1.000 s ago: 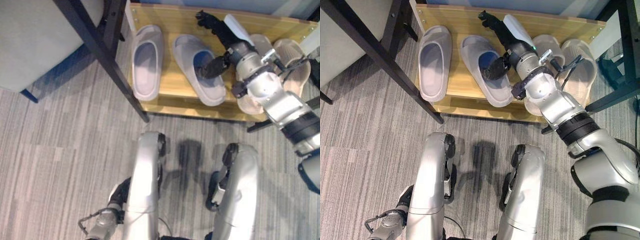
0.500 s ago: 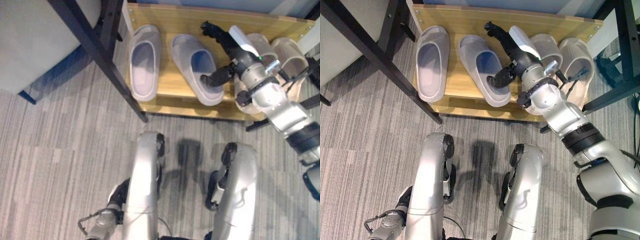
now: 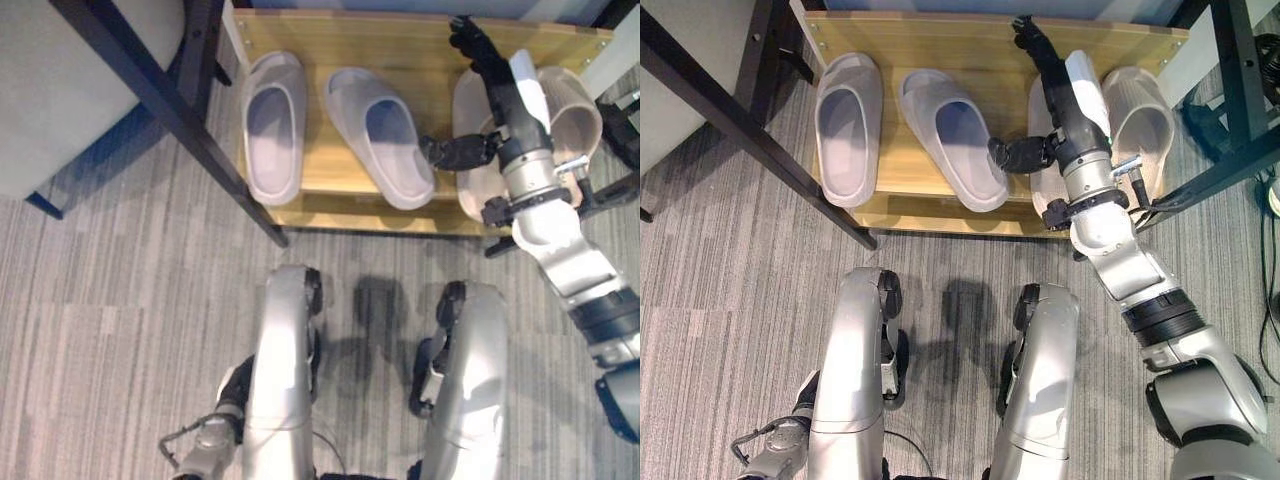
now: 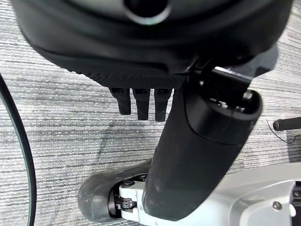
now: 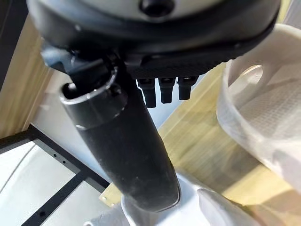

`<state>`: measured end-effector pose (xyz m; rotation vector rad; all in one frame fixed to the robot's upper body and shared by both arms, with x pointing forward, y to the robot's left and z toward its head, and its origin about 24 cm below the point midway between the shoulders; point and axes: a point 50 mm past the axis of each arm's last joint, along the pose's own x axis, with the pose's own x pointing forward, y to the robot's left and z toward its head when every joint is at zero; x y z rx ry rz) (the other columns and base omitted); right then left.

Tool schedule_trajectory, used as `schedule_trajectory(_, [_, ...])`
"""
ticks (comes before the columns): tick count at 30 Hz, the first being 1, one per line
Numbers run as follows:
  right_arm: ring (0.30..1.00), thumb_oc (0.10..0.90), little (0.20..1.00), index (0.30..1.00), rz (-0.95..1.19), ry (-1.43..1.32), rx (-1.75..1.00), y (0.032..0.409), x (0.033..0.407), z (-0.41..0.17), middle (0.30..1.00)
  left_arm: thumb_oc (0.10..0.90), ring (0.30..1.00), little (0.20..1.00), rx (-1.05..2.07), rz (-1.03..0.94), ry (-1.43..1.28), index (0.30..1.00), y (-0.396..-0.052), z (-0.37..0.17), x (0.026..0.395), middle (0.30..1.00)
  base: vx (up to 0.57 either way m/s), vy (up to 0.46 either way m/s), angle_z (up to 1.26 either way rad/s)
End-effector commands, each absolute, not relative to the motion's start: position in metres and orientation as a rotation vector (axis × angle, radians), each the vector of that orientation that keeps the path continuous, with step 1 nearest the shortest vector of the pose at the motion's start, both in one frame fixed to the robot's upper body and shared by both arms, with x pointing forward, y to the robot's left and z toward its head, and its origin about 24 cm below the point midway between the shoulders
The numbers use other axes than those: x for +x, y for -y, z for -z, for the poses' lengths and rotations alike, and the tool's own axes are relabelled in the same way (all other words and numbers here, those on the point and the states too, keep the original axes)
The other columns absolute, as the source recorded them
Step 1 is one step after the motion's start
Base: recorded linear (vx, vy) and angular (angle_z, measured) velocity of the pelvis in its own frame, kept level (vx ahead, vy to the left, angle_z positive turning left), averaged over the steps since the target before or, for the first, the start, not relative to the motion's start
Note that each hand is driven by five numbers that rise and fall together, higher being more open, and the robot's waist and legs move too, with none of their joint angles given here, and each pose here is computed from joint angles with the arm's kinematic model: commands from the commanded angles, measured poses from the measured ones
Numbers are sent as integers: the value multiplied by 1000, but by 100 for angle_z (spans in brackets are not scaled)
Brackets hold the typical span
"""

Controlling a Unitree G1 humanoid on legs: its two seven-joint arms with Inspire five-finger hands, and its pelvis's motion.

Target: Arrange the slippers neatly on the shoe rack.

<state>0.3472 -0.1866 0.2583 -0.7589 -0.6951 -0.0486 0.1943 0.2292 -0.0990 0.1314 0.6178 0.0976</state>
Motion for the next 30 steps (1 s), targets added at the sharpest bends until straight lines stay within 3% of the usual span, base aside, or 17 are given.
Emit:
schedule_trajectory(1, [900,800,900,900,56,1066,-709,164,313,-322,900,800,900,900,154,-67,-609,900,-220,103,184,900,0,0,0])
schedule_trajectory(12, [900,800,900,900,-71,983,-710,155,312,-293,900,800,900,900,156,-66,-597,900,-220,102,185,900,0,0,0])
schedule_trajectory(30, [900,800,900,900,-87,912,-652,155,310,-264,900,800,900,900,145,-69,-596,900,-219,101,186,900,0,0,0])
